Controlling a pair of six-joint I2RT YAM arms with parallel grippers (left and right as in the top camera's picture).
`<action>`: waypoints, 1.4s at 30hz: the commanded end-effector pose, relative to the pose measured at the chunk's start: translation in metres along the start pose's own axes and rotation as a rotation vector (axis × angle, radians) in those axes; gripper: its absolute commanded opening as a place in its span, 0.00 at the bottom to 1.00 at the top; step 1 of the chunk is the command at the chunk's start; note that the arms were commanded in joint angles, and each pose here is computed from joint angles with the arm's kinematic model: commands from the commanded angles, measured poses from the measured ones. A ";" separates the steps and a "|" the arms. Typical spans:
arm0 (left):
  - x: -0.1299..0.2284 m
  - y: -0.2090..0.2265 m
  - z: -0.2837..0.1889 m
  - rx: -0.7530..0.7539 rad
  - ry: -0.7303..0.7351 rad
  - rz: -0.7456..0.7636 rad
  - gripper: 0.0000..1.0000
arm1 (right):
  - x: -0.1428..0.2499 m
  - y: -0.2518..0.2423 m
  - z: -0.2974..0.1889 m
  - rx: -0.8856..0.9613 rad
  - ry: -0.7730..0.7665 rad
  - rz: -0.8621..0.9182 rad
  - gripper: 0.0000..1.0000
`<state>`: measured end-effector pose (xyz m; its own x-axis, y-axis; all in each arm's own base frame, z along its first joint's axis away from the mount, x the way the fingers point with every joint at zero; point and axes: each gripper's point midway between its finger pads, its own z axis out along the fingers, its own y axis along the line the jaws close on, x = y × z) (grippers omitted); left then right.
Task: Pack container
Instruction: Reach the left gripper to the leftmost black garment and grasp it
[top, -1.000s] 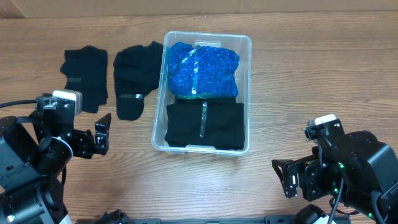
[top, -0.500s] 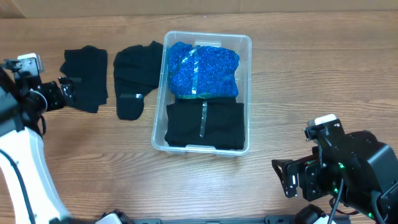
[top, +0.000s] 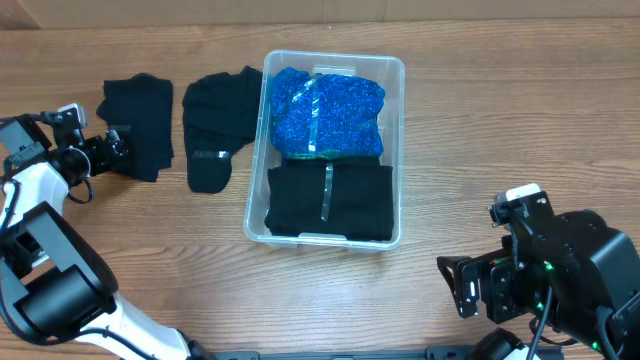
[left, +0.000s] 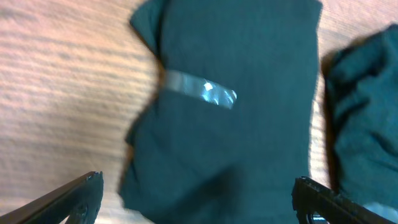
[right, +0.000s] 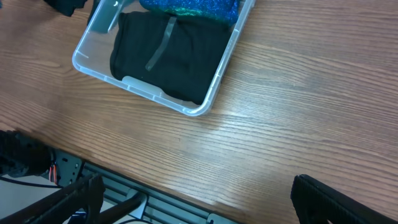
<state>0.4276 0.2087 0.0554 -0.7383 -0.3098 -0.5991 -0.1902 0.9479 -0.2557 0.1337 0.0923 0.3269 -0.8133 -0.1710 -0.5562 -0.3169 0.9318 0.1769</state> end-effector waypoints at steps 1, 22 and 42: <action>-0.006 0.008 0.010 0.010 -0.031 0.002 1.00 | 0.000 0.000 -0.001 0.000 -0.007 -0.003 1.00; 0.016 -0.023 0.085 0.132 -0.019 0.004 0.45 | 0.000 0.000 -0.001 0.000 -0.007 -0.003 1.00; -0.129 -0.130 -0.163 0.256 -0.204 0.100 0.04 | 0.000 0.000 -0.001 0.000 -0.007 -0.003 1.00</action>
<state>0.4583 0.1750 0.1855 -0.7049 -0.3665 -0.6072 -0.1016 0.8995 -0.4250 0.1338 0.0922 0.3269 -0.8132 -0.1710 -0.5562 -0.3168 0.9319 0.1767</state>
